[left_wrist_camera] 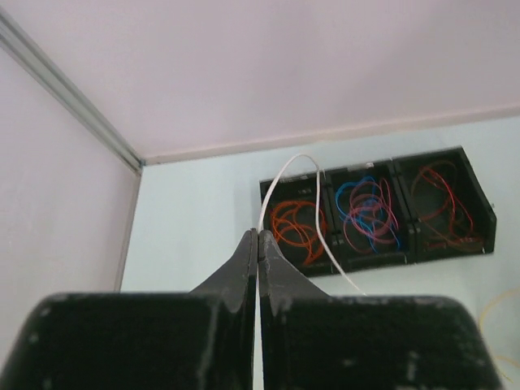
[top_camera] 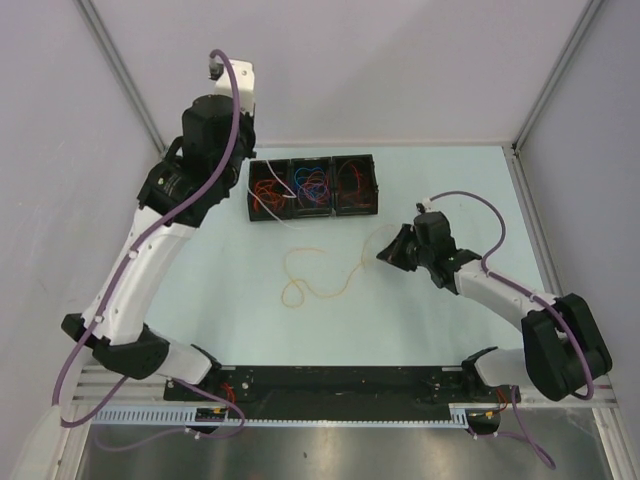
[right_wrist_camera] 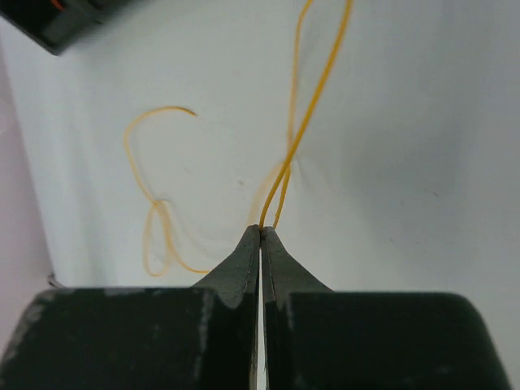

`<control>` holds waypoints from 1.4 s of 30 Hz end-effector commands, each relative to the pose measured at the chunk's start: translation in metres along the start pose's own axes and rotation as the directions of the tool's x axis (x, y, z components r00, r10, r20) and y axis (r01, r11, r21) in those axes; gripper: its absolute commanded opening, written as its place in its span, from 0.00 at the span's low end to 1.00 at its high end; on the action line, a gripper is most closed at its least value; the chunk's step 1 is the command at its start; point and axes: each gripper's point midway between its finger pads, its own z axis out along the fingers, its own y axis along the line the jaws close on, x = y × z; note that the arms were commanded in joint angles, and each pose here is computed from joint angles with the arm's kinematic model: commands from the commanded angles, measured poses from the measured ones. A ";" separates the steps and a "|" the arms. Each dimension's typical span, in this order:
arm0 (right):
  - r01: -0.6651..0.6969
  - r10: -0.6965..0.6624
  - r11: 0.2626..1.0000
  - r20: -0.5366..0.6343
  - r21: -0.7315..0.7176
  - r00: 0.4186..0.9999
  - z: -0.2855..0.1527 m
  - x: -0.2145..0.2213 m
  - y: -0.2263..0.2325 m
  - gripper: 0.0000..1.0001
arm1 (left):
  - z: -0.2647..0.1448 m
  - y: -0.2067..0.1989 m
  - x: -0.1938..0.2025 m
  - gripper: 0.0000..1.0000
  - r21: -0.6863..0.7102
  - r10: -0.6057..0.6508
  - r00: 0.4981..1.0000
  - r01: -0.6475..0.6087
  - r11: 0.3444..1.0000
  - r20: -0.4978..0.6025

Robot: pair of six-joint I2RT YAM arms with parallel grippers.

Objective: Untangle the cables

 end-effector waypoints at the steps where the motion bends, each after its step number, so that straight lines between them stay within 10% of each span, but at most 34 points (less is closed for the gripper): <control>1: 0.074 -0.074 0.995 -0.005 0.070 0.997 -0.004 0.007 -0.026 0.00 | 0.000 0.024 -0.036 0.00 -0.080 -0.016 0.997 0.022 0.997 0.079; 18: 0.127 -0.128 0.992 -0.079 -0.013 0.989 0.014 0.019 -0.038 0.00 | 0.075 0.074 -0.040 0.00 -0.243 -0.048 0.996 0.066 0.968 0.078; 42: 0.094 -0.100 0.994 -0.112 -0.056 0.989 0.018 0.021 -0.041 0.00 | 0.139 0.034 0.011 0.00 -0.068 -0.164 0.986 0.166 0.984 0.035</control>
